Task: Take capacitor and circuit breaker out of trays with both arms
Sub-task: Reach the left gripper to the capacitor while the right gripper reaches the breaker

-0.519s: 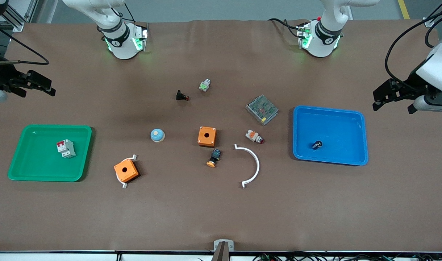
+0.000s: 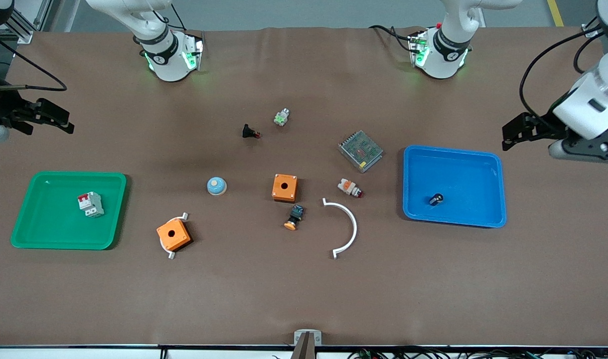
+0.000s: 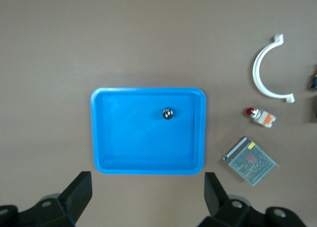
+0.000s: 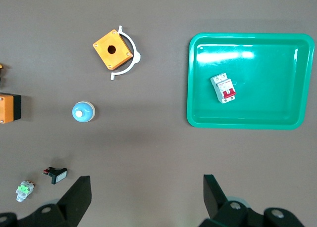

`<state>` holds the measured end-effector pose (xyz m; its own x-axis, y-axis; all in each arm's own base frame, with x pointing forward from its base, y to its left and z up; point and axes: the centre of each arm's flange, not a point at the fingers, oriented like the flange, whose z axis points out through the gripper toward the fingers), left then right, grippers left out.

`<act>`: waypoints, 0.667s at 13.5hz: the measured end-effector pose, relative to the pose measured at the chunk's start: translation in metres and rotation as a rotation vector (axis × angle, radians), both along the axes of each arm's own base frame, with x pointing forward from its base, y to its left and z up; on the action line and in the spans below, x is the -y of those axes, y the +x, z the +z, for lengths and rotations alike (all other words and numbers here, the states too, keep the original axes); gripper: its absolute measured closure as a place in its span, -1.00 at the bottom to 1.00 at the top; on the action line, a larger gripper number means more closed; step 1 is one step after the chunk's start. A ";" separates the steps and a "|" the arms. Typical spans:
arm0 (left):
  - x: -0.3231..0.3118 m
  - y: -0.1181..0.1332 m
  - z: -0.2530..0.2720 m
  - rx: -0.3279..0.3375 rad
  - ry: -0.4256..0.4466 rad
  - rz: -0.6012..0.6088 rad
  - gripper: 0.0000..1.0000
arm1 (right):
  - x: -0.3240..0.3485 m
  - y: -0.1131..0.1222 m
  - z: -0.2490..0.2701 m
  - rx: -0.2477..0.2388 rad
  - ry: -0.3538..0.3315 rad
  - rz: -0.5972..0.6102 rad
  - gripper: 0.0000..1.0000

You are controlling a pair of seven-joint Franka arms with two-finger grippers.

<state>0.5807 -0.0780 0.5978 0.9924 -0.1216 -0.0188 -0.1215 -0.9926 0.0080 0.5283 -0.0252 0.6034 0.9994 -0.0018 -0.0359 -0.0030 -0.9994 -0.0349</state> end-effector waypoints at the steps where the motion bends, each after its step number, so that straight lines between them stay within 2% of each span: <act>1: 0.002 0.004 -0.023 -0.047 0.007 -0.002 -1.00 | 0.000 0.000 0.000 0.000 -0.001 0.000 -1.00; 3: 0.007 0.008 -0.078 -0.149 0.022 -0.009 -1.00 | 0.001 0.000 0.000 -0.001 -0.002 -0.001 -1.00; 5: 0.012 0.010 -0.130 -0.211 0.031 -0.016 -1.00 | 0.003 0.000 -0.001 0.002 -0.003 -0.005 -1.00; 7: 0.013 0.013 -0.177 -0.232 0.036 -0.016 -1.00 | 0.009 0.001 -0.002 0.008 -0.004 -0.016 -1.00; 9: 0.014 0.014 -0.226 -0.217 0.036 -0.018 -1.00 | 0.021 0.007 -0.015 0.006 -0.006 -0.019 -1.00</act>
<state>0.5944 -0.0920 0.3715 0.9622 -0.1344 -0.2367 -0.1382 -0.9904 0.0009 0.5352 -0.0459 0.5879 0.9993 -0.0211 -0.0301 -0.0220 -0.9993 -0.0291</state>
